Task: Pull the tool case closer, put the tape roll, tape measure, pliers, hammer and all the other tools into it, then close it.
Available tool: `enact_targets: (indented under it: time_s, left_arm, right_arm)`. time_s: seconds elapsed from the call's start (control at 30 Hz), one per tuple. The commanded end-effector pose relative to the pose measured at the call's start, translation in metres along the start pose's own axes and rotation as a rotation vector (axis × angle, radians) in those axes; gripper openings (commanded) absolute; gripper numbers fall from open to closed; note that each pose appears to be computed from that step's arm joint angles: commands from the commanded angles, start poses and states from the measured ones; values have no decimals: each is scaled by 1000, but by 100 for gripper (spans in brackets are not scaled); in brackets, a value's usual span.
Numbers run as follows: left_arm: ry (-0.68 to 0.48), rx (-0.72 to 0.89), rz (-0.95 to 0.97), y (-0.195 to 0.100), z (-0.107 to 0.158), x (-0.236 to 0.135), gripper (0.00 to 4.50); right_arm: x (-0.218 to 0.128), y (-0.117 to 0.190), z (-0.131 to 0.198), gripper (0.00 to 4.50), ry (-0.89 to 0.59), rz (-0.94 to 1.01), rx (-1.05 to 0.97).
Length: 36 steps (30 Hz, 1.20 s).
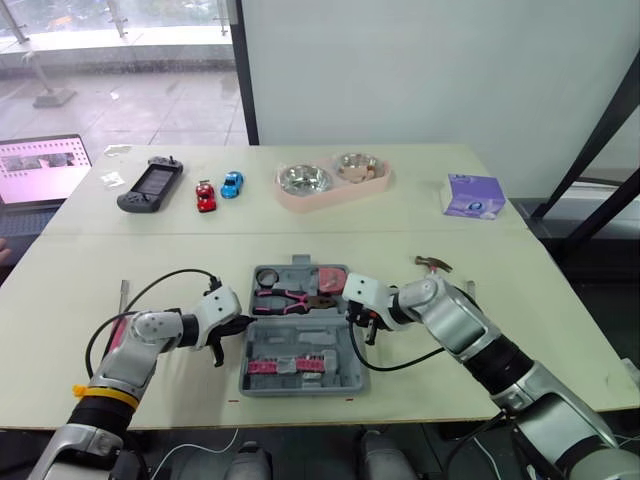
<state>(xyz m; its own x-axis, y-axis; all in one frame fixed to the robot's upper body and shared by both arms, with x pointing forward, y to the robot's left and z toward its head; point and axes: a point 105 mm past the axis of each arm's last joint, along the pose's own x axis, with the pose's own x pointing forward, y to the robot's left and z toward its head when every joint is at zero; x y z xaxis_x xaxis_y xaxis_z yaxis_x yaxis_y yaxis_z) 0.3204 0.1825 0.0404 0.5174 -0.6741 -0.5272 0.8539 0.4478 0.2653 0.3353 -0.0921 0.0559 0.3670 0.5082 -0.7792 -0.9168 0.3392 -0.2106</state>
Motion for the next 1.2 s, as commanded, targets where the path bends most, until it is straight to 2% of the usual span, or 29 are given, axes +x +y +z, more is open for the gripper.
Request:
enact_targets:
  time_s: [0.03,0.4,0.57,0.73,0.83,0.93,1.0,1.1,1.2]
  left_arm:
    - [-14,8,-37,-10,1,6,7]
    - [6,8,-31,-7,-4,0,7]
    - [31,-22,11,3,-11,-21,7]
    - [14,-105,105,24,-13,-68,7]
    - [-11,-151,164,32,-10,-107,7]
    - [-13,-192,241,37,-13,-154,7]
    - [7,-222,310,39,-25,-184,7]
    - [138,-243,449,39,-61,-234,95]
    - [172,-313,588,39,-83,-270,250]
  right_arm:
    - [-1,3,6,0,-24,2,-14]
    - [-5,-5,-6,0,-6,-32,0]
    - [-21,-18,-14,0,-53,-75,39]
    - [-60,-38,-17,0,-205,-138,93]
    - [-95,-54,-22,0,-308,-213,152]
    - [-134,-71,-44,0,-370,-316,212]
    - [-154,-75,-62,0,-380,-358,228]
    - [-182,-69,-90,91,-414,-372,261]
    - [-200,-65,-119,242,-432,-415,318]
